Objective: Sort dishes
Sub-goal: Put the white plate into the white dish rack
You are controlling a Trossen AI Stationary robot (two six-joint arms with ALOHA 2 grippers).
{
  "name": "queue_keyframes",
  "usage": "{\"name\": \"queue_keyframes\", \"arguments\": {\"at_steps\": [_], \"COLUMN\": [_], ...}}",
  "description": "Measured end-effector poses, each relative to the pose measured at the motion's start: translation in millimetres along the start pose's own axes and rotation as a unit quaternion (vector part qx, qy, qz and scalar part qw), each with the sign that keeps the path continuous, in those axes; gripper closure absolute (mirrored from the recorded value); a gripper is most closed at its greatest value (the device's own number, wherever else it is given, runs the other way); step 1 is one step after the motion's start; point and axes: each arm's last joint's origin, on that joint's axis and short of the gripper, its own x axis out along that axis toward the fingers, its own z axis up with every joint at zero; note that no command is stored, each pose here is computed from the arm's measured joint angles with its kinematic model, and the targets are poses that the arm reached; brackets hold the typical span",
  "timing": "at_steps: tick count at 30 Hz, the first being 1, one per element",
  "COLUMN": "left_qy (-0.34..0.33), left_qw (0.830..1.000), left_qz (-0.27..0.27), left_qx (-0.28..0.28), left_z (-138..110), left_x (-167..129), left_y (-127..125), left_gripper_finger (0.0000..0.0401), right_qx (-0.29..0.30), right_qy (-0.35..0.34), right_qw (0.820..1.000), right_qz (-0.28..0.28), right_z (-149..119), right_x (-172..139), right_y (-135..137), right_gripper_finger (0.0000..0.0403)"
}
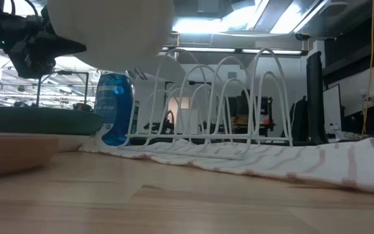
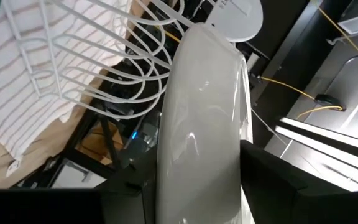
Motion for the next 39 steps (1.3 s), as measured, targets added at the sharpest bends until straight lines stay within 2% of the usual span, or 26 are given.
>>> {"name": "queue_keyframes", "arguments": {"at_steps": [33,39], "left_qy": [0.011,0.014], "left_qw": [1.0,0.999], "left_qz": [0.007,0.01], "left_qx": [-0.01,-0.039], "left_z": [0.0,-0.3], "left_x": [0.6,0.6], "left_y": [1.4,1.5], "left_gripper_finger": [0.0232,0.0232], "right_qx": [-0.004,-0.003], "right_qy": [0.01,0.014], "right_qw": [1.0,1.0], "right_qz": [-0.001,-0.003], "right_z": [1.4,1.3], "right_x": [2.5,2.8], "right_y": [2.0,2.0], "right_gripper_finger": [0.0386,0.0386]}}
